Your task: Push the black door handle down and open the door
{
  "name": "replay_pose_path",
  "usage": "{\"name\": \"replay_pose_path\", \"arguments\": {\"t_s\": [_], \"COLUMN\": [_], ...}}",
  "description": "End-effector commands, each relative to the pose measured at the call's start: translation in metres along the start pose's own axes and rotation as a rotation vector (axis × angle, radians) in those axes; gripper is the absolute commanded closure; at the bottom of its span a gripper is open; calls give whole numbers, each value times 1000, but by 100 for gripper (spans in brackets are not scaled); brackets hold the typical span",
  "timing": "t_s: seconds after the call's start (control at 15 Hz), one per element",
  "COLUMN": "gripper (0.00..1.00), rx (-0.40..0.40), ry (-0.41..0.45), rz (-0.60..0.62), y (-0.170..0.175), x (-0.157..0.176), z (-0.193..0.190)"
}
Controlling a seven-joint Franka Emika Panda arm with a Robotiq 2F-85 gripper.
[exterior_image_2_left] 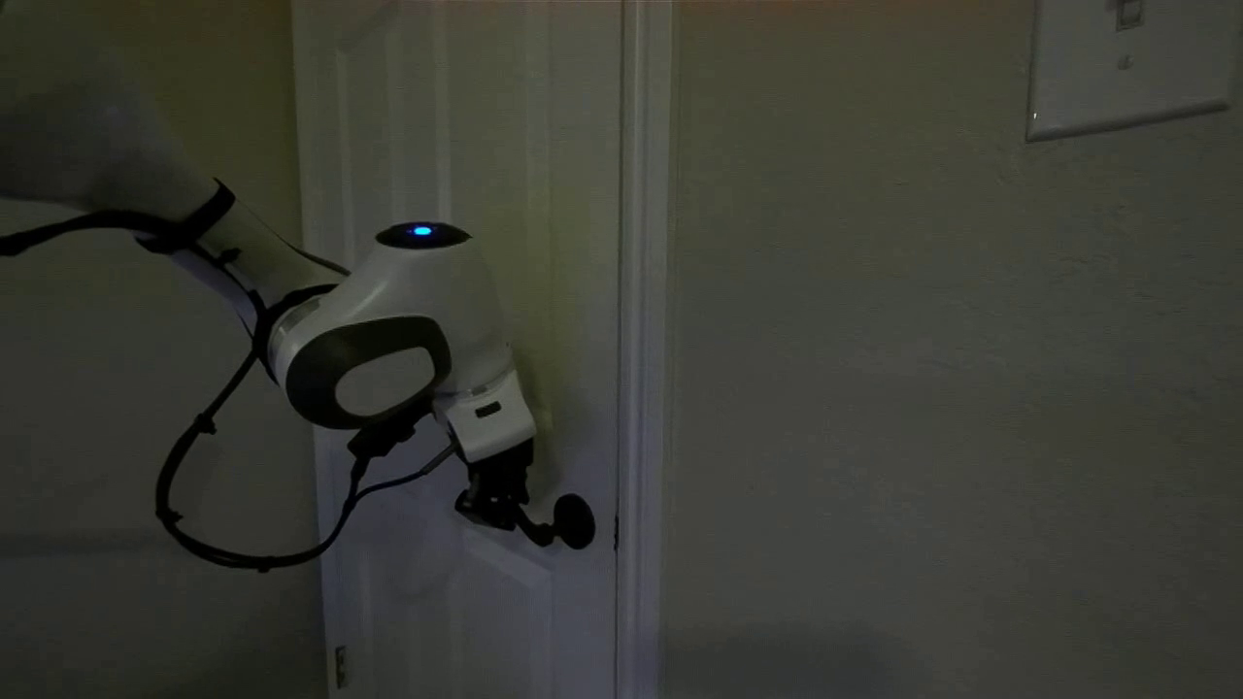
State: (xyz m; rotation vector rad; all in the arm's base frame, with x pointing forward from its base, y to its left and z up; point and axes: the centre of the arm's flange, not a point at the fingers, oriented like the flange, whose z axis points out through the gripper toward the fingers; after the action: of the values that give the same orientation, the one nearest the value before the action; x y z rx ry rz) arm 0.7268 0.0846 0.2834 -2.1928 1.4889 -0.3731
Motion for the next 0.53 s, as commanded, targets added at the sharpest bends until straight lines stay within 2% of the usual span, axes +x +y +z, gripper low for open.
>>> {"name": "replay_pose_path", "arguments": {"t_s": [0.0, 0.13, 0.47], "gripper": [90, 86, 87], "rx": [31, 20, -21], "ry": [13, 11, 11], "rz": [28, 38, 0], "y": [-5, -3, 23], "x": [0, 1, 10], "z": [-2, 2, 32]}}
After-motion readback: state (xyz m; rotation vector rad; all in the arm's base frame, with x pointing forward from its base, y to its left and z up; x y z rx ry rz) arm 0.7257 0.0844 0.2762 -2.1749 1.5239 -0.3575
